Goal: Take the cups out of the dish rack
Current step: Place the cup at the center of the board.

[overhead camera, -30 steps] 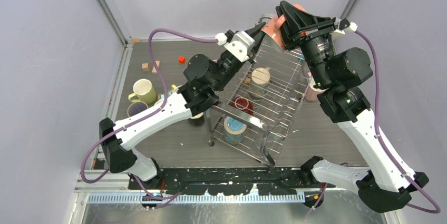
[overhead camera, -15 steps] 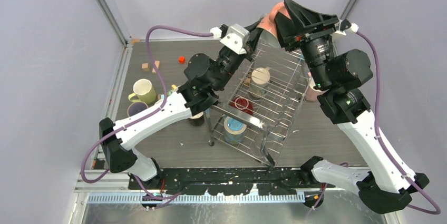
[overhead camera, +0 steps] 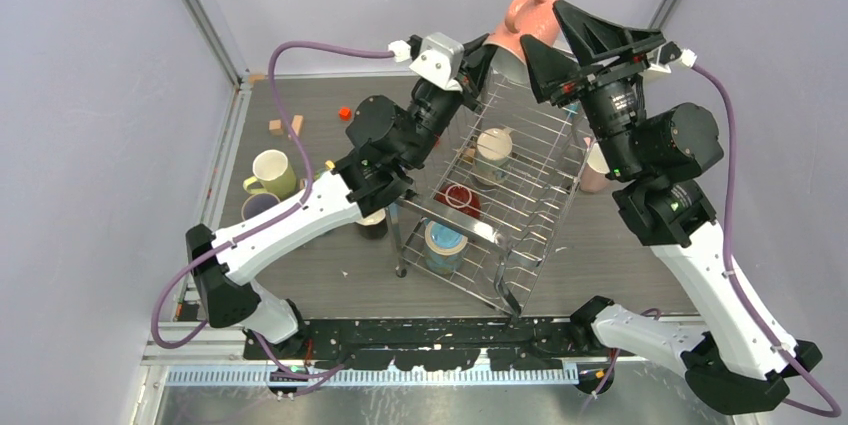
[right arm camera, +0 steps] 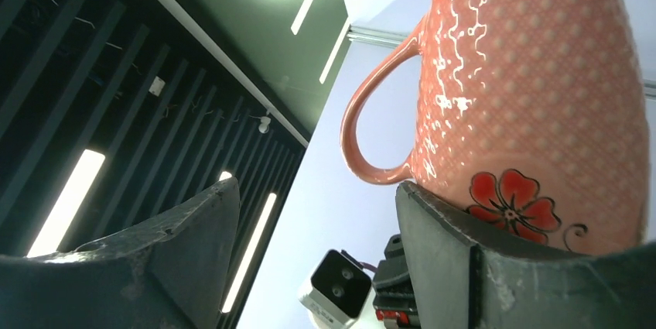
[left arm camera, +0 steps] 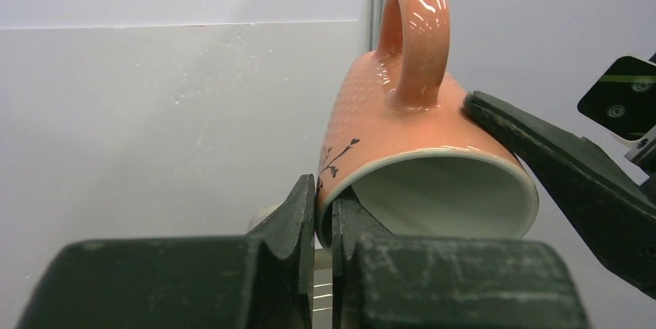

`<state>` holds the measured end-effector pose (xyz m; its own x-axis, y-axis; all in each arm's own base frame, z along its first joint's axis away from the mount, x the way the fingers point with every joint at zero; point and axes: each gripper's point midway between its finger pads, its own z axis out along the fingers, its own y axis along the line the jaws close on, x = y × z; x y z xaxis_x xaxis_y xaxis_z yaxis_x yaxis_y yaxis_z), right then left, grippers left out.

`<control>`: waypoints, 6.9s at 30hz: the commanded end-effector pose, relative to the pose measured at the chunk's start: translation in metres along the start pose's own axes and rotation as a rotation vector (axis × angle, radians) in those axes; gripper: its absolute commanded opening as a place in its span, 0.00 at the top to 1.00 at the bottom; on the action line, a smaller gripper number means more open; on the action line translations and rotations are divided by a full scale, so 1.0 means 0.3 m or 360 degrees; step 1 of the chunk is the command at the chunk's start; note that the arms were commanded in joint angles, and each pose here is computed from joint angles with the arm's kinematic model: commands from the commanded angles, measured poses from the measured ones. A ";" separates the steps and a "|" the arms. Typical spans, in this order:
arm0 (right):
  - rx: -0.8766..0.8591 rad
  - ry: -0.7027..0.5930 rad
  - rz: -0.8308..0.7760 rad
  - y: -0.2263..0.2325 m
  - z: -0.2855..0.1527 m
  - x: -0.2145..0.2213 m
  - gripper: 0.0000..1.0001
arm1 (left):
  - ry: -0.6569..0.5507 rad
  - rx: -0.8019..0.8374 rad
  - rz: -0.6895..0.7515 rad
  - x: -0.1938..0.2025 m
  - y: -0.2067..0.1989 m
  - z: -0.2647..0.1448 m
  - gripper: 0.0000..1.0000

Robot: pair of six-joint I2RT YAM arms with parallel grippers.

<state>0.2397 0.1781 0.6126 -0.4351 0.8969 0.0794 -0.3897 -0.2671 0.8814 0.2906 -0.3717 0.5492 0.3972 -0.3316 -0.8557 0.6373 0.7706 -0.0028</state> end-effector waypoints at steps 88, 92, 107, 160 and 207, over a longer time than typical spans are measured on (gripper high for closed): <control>0.1109 0.0213 -0.1419 -0.502 -0.705 -0.239 0.00 | 0.1945 -0.1385 -0.0246 0.398 0.546 -1.349 1.00; 0.1140 0.0138 -0.1450 -0.494 -0.740 -0.276 0.00 | 0.2051 -0.1392 -0.0291 0.451 0.525 -1.382 1.00; 0.1364 0.0119 -0.1313 -0.734 -0.829 -0.291 0.00 | 0.2266 -0.1441 -0.0683 0.633 0.530 -1.441 1.00; 0.1297 -0.0085 -0.1173 -0.651 -0.950 -0.344 0.00 | 0.2408 -0.1584 -0.0791 0.783 0.595 -1.519 0.91; 0.1402 0.0256 -0.0933 -1.035 -0.858 -0.183 0.00 | 0.2318 -0.1524 -0.0873 0.696 0.566 -1.459 0.36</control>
<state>0.1695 0.1151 0.2098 -0.5052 0.7177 -0.4792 0.1418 0.6167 0.7743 0.1863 -0.0735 0.1126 -0.8975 -0.3255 -0.2976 -0.2818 0.9423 -0.1807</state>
